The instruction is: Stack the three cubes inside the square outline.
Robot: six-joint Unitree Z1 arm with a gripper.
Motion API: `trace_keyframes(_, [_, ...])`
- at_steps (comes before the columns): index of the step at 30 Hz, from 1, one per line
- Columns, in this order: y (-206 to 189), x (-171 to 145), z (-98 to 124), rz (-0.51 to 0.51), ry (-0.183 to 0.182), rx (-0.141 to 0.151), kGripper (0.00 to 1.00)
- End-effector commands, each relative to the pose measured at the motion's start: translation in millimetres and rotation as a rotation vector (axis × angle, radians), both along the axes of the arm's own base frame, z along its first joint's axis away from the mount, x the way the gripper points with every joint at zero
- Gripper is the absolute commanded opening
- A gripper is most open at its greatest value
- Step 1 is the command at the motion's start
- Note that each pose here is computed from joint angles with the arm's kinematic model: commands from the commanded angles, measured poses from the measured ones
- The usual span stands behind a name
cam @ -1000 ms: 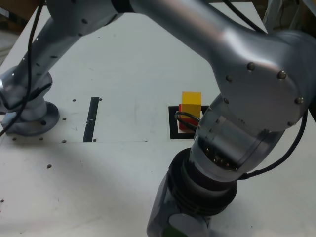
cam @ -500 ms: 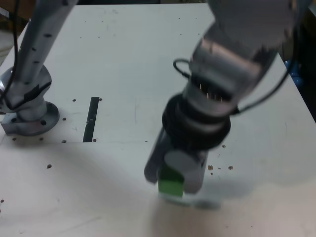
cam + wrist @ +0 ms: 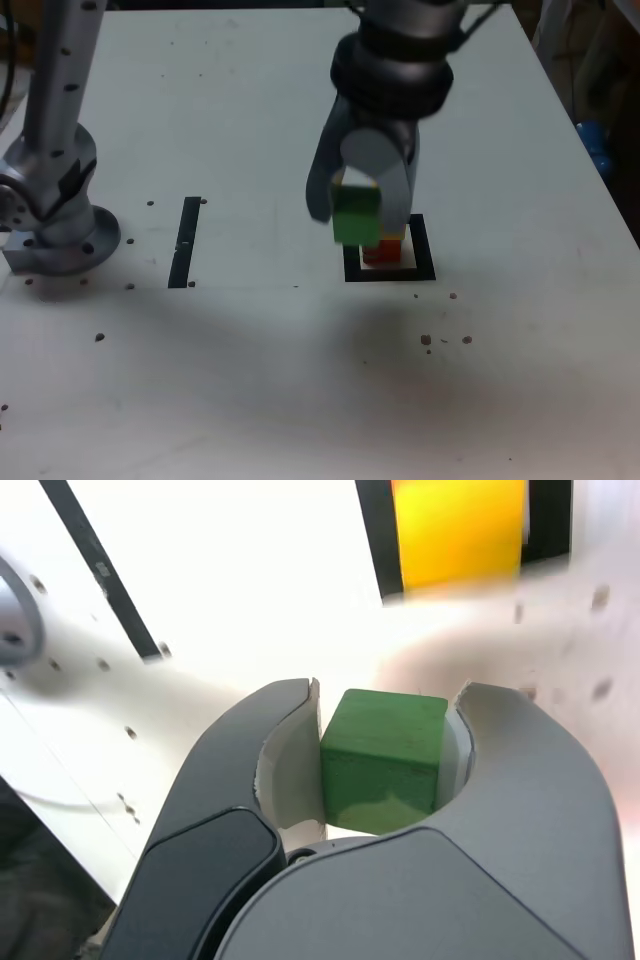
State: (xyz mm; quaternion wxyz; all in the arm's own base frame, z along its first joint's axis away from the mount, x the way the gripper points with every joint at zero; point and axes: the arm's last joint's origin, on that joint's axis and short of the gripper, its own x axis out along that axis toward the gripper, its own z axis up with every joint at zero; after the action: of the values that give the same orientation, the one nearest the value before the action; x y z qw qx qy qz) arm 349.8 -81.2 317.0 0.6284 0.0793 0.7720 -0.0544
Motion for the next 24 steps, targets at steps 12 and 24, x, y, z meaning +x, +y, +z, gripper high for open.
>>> trace_keyframes(12, [47, 13, -2, 0.004, 0.003, -0.007, 0.25])
trace_keyframes(24, [49, 25, -10, -0.009, 0.007, -0.011, 0.27])
